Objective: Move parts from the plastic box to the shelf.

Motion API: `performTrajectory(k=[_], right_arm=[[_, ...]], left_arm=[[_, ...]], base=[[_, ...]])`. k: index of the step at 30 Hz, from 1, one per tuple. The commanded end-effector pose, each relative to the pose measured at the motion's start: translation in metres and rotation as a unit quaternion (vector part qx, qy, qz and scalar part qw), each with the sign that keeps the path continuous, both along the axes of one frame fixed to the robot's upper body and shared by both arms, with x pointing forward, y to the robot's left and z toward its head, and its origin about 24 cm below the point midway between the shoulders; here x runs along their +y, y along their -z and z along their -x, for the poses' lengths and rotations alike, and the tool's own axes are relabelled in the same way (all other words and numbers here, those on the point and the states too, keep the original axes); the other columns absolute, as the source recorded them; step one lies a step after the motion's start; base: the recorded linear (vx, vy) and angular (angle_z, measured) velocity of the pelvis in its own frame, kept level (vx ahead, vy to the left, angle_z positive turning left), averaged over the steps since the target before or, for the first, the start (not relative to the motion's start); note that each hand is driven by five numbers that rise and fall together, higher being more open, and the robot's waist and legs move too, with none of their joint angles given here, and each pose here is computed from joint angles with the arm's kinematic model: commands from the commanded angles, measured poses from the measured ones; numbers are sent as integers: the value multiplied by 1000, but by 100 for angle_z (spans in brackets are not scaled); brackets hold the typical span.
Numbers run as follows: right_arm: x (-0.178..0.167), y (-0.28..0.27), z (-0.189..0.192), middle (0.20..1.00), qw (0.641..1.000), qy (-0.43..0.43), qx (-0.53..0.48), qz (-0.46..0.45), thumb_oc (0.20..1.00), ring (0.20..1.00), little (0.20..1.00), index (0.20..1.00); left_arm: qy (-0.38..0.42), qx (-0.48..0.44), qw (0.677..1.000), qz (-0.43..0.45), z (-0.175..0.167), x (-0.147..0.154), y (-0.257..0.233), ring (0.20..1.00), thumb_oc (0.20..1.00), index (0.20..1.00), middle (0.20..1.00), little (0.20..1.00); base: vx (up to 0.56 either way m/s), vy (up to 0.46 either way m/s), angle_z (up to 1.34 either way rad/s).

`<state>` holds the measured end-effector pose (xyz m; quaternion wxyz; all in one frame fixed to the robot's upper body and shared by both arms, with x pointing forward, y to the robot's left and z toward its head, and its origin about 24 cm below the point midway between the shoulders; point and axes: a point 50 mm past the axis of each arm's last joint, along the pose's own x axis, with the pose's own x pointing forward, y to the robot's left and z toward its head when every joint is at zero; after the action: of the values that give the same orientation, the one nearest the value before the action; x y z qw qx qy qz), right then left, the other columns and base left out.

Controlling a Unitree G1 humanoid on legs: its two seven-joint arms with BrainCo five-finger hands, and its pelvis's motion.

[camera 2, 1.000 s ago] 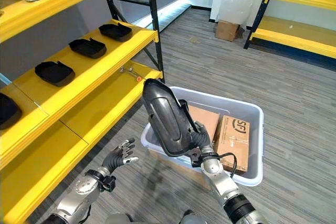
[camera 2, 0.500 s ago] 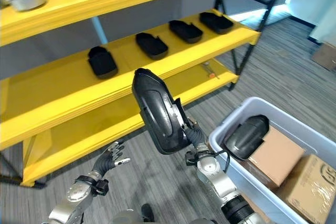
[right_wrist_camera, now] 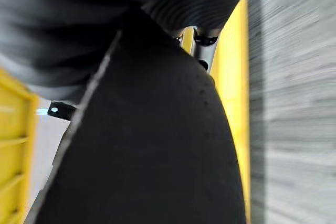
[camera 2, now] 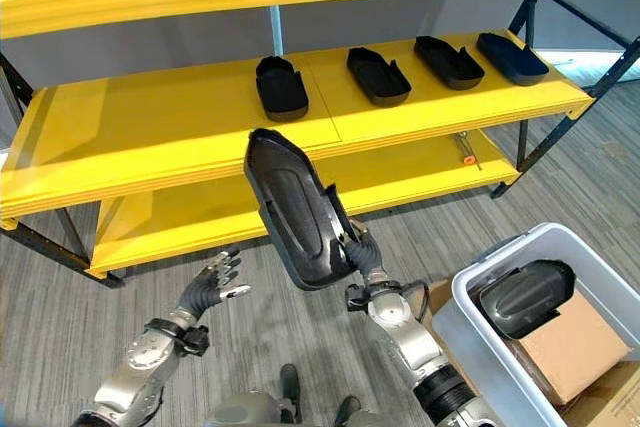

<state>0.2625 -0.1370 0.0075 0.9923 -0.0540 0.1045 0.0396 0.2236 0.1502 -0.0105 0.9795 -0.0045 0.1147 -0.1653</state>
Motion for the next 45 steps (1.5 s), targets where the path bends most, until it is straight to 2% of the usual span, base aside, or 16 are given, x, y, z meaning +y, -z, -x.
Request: performTrajectory(k=[1, 12, 19, 26, 32, 38, 45], right_arm=[[8, -46, -19, 200, 991, -12, -113, -66, 200, 200, 200, 200], [4, -41, -16, 200, 991, 11, -116, -63, 200, 200, 200, 200], [-1, -45, -23, 200, 991, 11, -120, -55, 200, 200, 200, 200], [-3, -50, -21, 200, 991, 7, -123, -41, 200, 200, 200, 200], [-2, -45, -18, 200, 992, 7, -113, -53, 200, 200, 200, 200], [12, -47, -14, 200, 990, -7, -123, -65, 200, 200, 200, 200], [24, -60, -21, 200, 988, -6, -139, -61, 200, 200, 200, 200]], left_arm=[[20, -38, 999, -6, -12, -2, -14, 1000, 1000, 1000, 1000, 1000], [56, -30, 998, -10, -11, -7, -12, 1000, 1000, 1000, 1000, 1000], [37, -47, 998, -1, -19, -8, -16, 1000, 1000, 1000, 1000, 1000], [15, -57, 998, 9, -16, -5, -15, 1000, 1000, 1000, 1000, 1000], [18, -70, 997, -14, -17, -3, -15, 1000, 1000, 1000, 1000, 1000], [41, -81, 995, -41, -8, 6, -18, 1000, 1000, 1000, 1000, 1000], [44, -88, 995, -27, -9, 6, -23, 1000, 1000, 1000, 1000, 1000]], base=[[87, -66, 10], [82, -45, 21], [47, 140, 71], [135, 486, 8], [145, 398, 12], [120, 361, 39], [9, 246, -3]])
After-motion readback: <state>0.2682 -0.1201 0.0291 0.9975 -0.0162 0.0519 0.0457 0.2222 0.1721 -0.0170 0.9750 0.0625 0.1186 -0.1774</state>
